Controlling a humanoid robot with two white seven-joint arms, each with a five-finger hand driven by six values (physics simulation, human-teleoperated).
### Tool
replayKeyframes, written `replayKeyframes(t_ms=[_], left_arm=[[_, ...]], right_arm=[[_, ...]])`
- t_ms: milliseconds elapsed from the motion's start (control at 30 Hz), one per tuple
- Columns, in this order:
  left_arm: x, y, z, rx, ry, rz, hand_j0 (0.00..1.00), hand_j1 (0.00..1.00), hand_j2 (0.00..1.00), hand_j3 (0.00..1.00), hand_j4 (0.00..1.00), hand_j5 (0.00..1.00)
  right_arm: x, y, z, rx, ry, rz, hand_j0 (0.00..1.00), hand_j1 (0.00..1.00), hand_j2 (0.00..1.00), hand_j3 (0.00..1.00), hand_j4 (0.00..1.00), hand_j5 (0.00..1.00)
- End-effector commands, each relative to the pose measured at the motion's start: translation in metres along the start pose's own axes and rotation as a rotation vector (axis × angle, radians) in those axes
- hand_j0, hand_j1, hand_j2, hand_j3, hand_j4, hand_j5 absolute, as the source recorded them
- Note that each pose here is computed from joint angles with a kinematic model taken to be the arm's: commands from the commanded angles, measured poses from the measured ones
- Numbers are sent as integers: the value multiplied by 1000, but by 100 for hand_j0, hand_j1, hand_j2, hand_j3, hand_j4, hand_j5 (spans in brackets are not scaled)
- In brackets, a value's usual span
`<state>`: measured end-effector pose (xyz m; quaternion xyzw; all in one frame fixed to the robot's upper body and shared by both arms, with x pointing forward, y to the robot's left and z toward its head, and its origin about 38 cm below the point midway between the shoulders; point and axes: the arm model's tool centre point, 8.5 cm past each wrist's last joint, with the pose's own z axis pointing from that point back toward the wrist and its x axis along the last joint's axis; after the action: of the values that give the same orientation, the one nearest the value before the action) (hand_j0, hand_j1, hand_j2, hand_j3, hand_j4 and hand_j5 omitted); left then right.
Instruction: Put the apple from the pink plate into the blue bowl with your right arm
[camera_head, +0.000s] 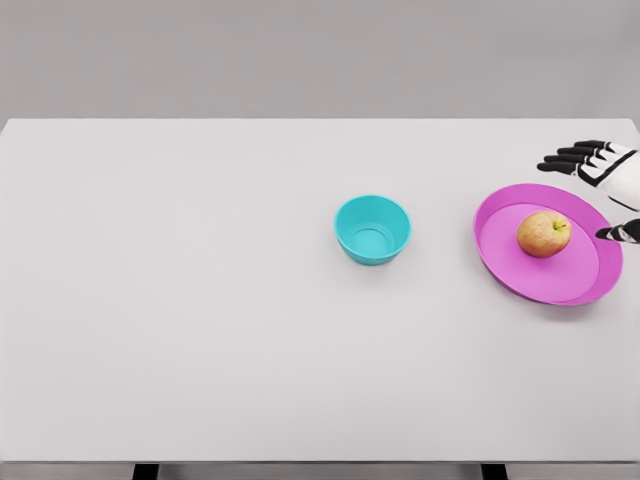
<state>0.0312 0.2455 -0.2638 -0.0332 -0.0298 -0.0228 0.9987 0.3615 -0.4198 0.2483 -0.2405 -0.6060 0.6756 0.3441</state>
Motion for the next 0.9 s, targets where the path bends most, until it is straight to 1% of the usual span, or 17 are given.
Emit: replayKeyframes(t_ms=[0,133,200,267,300,333,367,433,467,500,567,600,633,667,700,767,867], left_arm=[[0,0,0,0,0,0,100,100,100,100,100,100],[0,0,0,0,0,0,100,100,100,100,100,100],[0,0,0,-2,0,0,100,100,100,100,100,100],[0,0,0,0,0,0,100,100,100,100,100,100],[0,0,0,0,0,0,100,100,100,100,100,100],[0,0,0,0,0,0,100,100,100,100,100,100],[0,0,0,0,0,0,100,100,100,100,100,100],[0,0,0,0,0,0,100,100,100,100,100,100],[0,0,0,0,0,0,100,100,100,100,100,100],[0,0,0,0,0,0,100,100,100,100,100,100],[0,0,0,0,0,0,100,100,100,100,100,100],[0,0,0,0,0,0,100,100,100,100,100,100],[0,0,0,0,0,0,100,100,100,100,100,100],[0,0,0,0,0,0,100,100,100,100,100,100],[0,0,0,0,0,0,100,100,100,100,100,100],[0,0,0,0,0,0,100,100,100,100,100,100],[0,0,0,0,0,0,100,100,100,100,100,100]], right_arm=[[0,-1,0,-3,1,-4,100,100,100,100,100,100],[-3,0,4,-8,10,-13,100,100,100,100,100,100],[-9,3,7,2,32,-20,100,100,100,100,100,100],[-18,15,12,39,65,-39,100,100,100,100,100,100],[-19,17,13,65,68,-41,100,100,100,100,100,100],[-19,22,13,165,66,-40,100,100,100,100,100,100],[-20,25,13,243,64,-40,100,100,100,100,100,100],[-21,24,14,310,67,-34,100,100,100,100,100,100],[-22,22,13,314,68,-32,100,100,100,100,100,100],[-27,25,13,306,83,-47,100,100,100,100,100,100],[-34,21,12,293,100,-48,100,100,100,100,100,100],[-33,21,7,285,91,-51,100,100,100,100,100,100],[-38,17,5,277,102,-48,100,100,100,100,100,100],[-45,20,-1,275,113,-61,100,100,100,100,100,100],[-45,18,-9,277,101,-56,100,100,100,100,100,100],[-36,24,-28,296,54,-55,100,100,100,100,100,100],[-32,23,-37,291,36,-53,100,100,100,100,100,100]])
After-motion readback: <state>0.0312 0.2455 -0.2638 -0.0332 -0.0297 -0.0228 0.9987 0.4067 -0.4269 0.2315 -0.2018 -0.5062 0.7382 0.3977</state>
